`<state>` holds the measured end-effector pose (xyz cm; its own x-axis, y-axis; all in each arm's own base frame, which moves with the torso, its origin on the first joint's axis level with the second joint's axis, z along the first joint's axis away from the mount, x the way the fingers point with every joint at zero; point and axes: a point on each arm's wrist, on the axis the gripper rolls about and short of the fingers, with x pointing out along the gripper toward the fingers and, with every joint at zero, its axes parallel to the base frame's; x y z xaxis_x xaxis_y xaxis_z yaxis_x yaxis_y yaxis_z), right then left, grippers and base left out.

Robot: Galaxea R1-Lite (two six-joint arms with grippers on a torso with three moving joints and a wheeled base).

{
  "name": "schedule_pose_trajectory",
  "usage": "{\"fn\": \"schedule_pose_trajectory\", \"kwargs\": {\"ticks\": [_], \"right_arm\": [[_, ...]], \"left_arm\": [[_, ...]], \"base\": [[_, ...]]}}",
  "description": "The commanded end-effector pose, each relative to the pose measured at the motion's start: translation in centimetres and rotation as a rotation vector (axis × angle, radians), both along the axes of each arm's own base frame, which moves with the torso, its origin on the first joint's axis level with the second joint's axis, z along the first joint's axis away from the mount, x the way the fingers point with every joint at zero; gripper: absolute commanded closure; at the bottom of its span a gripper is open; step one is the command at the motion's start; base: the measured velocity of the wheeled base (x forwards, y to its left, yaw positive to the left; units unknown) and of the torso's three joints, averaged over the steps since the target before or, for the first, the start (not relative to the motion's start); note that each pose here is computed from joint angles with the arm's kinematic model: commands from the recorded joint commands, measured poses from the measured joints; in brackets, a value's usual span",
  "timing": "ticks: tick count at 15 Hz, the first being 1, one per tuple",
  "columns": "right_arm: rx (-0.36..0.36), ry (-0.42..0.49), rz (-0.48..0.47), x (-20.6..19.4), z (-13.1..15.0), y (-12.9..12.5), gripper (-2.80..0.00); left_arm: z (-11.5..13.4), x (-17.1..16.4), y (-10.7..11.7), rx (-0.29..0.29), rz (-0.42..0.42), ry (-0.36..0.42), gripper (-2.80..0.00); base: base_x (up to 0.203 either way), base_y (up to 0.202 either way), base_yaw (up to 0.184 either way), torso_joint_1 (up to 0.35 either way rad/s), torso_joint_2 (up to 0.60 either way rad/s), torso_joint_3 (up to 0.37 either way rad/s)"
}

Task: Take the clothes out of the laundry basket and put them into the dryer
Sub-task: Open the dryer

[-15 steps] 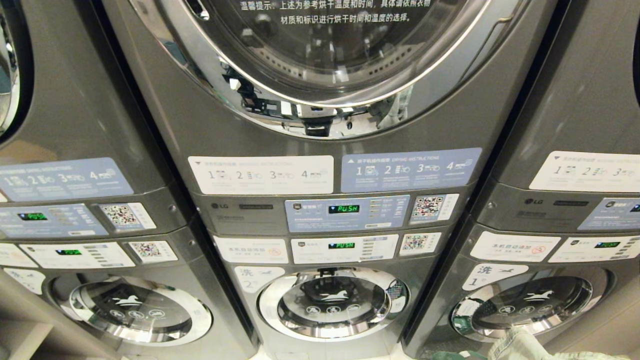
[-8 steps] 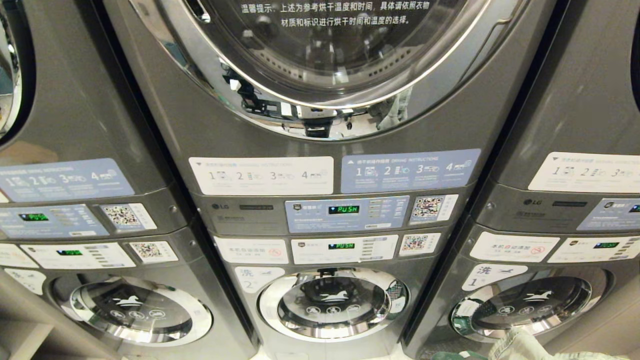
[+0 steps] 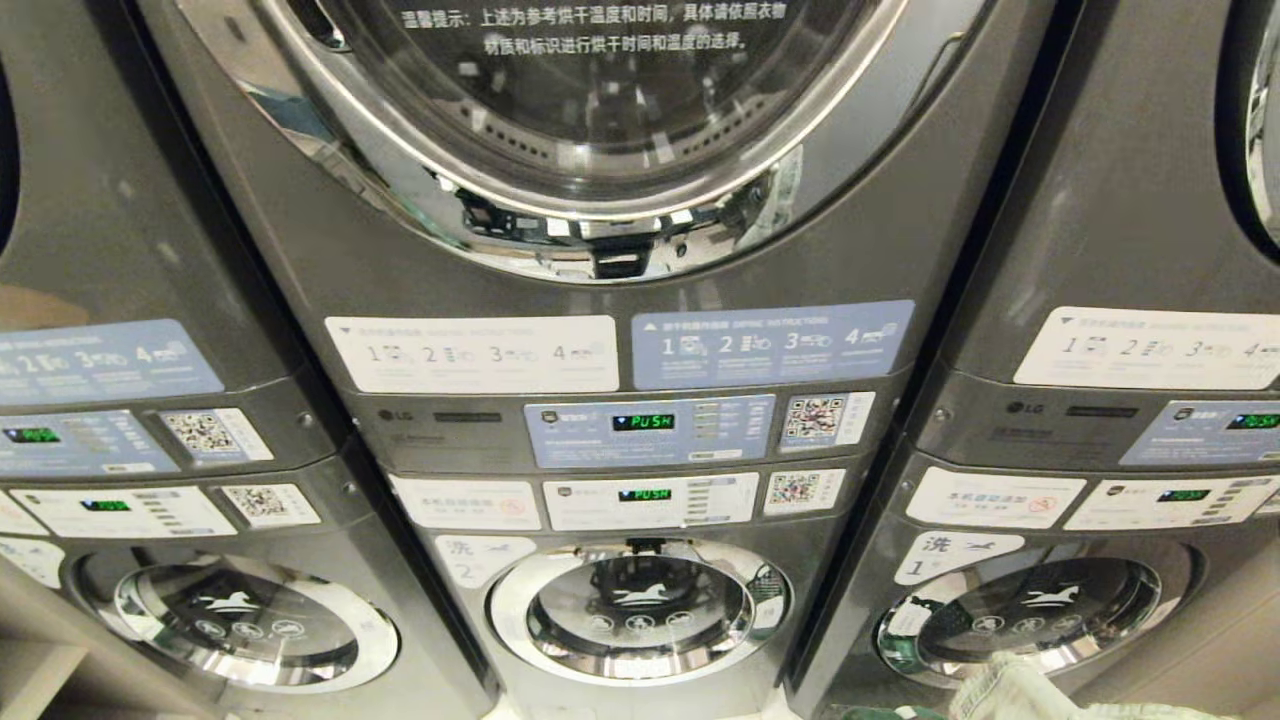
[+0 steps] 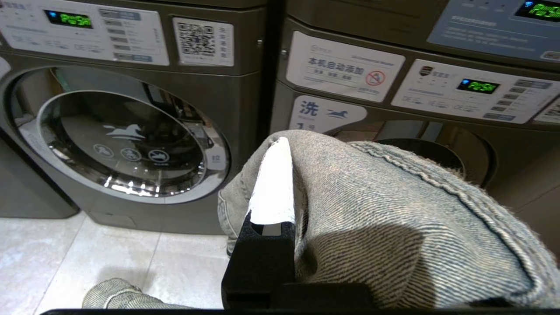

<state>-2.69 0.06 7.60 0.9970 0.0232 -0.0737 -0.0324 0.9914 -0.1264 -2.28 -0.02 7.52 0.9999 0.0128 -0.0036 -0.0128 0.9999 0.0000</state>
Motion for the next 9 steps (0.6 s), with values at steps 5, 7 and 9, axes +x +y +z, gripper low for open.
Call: {"fn": "schedule_pose_trajectory", "kwargs": {"ticks": [5,7,9], "right_arm": [[-0.003,0.003,0.002,0.02,-0.04,0.0,0.0],[0.0,0.003,0.001,0.02,-0.04,0.0,0.0],[0.003,0.003,0.001,0.02,-0.04,0.0,0.0]], "left_arm": [[0.0,0.0,0.0,0.0,0.0,-0.001,0.0],[0.0,0.0,0.0,0.0,0.001,-0.001,0.0],[0.0,0.0,0.0,0.0,0.001,-0.001,0.0]], "base": [[0.0,-0.195,0.0,0.005,0.0,0.003],[0.0,-0.195,0.001,0.003,0.0,0.002],[0.0,-0.197,0.002,0.004,0.01,0.002]]}}
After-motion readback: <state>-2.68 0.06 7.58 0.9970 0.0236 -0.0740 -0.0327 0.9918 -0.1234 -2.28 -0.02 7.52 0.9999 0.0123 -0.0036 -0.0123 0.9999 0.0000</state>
